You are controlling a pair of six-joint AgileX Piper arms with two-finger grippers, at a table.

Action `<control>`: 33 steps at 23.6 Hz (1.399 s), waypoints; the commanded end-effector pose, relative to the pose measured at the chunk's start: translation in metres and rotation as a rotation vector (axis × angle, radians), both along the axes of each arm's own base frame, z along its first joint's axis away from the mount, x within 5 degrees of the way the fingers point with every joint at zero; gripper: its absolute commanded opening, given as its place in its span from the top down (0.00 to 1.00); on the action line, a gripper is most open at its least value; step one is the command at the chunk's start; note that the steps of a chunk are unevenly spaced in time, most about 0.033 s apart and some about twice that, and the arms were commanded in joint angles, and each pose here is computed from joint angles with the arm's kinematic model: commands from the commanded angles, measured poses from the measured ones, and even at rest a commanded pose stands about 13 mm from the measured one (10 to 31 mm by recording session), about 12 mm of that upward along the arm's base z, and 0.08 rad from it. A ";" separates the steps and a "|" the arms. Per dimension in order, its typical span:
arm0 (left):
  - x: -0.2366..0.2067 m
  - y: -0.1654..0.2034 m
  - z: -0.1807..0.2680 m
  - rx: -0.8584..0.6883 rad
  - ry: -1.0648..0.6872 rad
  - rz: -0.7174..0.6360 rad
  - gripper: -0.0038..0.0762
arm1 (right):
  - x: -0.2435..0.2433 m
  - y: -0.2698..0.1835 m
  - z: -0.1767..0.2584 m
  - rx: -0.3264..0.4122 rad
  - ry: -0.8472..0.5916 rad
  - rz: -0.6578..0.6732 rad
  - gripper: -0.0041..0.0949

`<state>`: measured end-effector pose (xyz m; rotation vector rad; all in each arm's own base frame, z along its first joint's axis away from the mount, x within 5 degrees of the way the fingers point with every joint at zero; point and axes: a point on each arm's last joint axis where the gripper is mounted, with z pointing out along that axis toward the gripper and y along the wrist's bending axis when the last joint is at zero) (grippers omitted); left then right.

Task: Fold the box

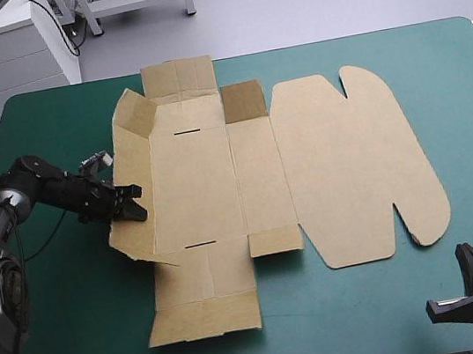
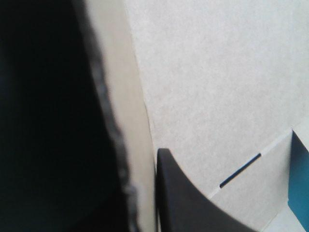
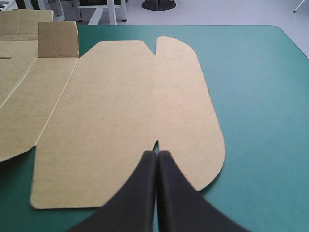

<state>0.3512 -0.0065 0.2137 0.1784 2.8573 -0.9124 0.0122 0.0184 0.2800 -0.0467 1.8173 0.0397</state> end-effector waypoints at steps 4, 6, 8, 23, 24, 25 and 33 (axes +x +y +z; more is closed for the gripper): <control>0.005 -0.001 0.055 0.173 -0.074 -0.118 0.96 | -0.006 0.000 0.015 -0.003 -0.121 -0.015 0.98; 0.008 -0.006 0.062 0.287 -0.113 -0.188 0.96 | -0.006 0.000 0.015 -0.003 -0.121 -0.015 0.98; 0.014 -0.020 0.077 0.468 -0.204 -0.344 0.96 | -0.006 0.000 0.015 -0.003 -0.121 -0.015 0.98; 0.006 -0.172 0.163 1.052 -0.920 -1.025 0.96 | -0.006 0.000 0.015 -0.003 -0.121 -0.015 0.98; 0.004 -0.179 0.164 1.049 -0.946 -1.020 0.96 | -0.006 0.000 0.015 -0.003 -0.121 -0.015 0.98; -0.003 -0.192 0.165 1.097 -0.981 -1.067 0.96 | -0.006 0.000 0.015 -0.003 -0.121 -0.015 0.98; -0.039 -0.248 0.157 1.292 -1.156 -1.142 0.96 | -0.006 0.000 0.015 -0.003 -0.121 -0.015 0.98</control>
